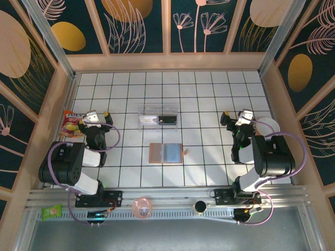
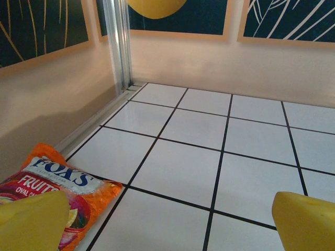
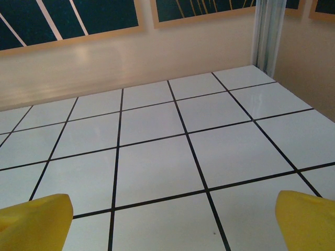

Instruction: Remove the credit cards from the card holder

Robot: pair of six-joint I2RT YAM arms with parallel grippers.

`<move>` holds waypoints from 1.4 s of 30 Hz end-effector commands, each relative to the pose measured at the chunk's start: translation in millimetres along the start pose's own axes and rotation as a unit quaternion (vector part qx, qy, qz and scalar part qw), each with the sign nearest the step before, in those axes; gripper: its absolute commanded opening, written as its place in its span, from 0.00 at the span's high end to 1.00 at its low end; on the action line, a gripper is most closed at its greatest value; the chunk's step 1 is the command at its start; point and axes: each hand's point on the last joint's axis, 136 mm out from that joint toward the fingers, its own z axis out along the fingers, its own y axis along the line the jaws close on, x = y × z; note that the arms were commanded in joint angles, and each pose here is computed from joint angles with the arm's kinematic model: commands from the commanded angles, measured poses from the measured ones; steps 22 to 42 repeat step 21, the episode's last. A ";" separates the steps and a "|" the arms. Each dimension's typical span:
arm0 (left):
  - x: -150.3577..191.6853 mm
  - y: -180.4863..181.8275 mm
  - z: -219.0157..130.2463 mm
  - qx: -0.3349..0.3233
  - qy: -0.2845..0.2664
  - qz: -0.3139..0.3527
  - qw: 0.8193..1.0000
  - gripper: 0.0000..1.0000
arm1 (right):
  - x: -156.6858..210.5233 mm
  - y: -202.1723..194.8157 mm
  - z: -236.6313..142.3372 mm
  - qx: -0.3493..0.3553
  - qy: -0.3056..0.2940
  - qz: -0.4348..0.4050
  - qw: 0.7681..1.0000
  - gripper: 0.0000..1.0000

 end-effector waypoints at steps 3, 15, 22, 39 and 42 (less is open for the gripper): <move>-14.5 1.8 2.7 -0.003 -0.025 -0.020 0.999 0.01 | -11.4 -0.4 0.4 -0.001 -0.024 -0.001 1.000 0.01; -13.9 1.3 3.9 -0.003 -0.023 -0.019 1.000 0.01 | -11.6 -0.1 0.4 -0.001 -0.024 -0.001 1.000 0.01; -14.7 1.6 2.4 -0.003 -0.025 -0.019 0.999 0.01 | -12.2 -0.1 0.5 -0.001 -0.025 -0.001 1.000 0.01; -14.7 1.6 2.4 -0.003 -0.025 -0.019 0.999 0.01 | -12.2 -0.1 0.5 -0.001 -0.025 -0.001 1.000 0.01; -14.7 1.6 2.4 -0.003 -0.025 -0.019 0.999 0.01 | -12.2 -0.1 0.5 -0.001 -0.025 -0.001 1.000 0.01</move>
